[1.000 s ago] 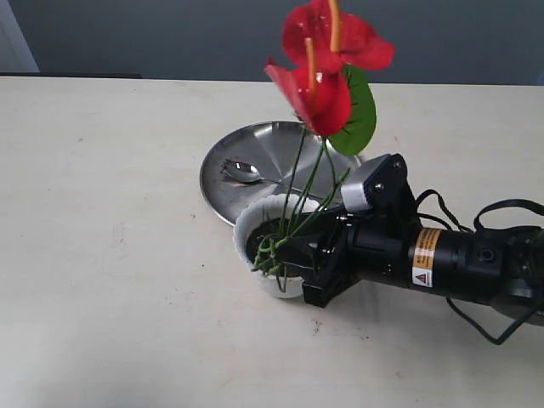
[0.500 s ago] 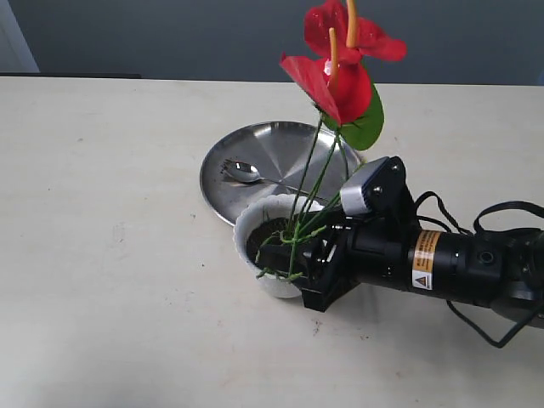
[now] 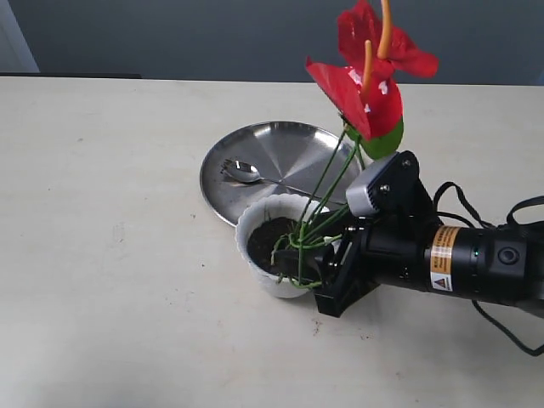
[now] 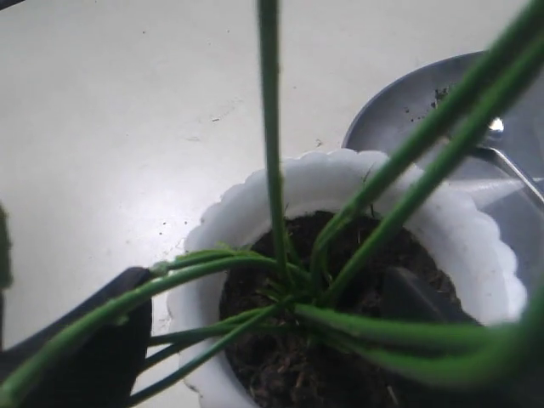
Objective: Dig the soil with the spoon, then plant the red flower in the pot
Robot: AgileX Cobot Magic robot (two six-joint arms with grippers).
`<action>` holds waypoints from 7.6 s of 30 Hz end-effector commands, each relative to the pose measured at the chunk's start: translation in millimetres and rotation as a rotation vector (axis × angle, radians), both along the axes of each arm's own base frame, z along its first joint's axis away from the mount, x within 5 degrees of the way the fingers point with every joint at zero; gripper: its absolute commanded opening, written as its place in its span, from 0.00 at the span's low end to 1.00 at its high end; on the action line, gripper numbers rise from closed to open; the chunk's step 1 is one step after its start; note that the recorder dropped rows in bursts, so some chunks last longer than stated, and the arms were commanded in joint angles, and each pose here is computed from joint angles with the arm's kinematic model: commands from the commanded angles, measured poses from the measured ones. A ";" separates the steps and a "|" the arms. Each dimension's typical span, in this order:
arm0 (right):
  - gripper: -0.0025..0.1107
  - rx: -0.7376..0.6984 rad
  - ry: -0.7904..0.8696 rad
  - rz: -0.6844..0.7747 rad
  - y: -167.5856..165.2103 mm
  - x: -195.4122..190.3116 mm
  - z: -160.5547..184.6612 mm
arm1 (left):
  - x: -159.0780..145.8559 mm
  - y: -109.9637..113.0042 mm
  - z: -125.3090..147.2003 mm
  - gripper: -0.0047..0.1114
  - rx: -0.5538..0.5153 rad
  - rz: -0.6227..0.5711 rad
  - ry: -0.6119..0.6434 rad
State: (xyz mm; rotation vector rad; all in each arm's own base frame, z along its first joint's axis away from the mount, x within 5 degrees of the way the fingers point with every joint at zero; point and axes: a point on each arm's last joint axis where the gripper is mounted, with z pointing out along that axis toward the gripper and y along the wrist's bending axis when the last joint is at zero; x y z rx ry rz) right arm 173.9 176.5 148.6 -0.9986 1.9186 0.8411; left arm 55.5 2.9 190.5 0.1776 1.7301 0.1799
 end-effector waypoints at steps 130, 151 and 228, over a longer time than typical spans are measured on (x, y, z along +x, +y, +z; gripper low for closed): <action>0.02 0.280 0.304 -0.098 -66.1 -105.4 87.7 | -0.1 -0.3 1.0 0.04 -0.008 -0.002 -0.014; 0.02 0.714 0.296 -0.392 -96.6 -107.8 124.7 | -0.1 -0.3 1.0 0.04 -0.008 -0.002 -0.014; 0.02 0.393 -0.217 -0.958 -161.1 -112.6 52.6 | -0.1 -0.3 1.0 0.04 -0.008 -0.002 -0.014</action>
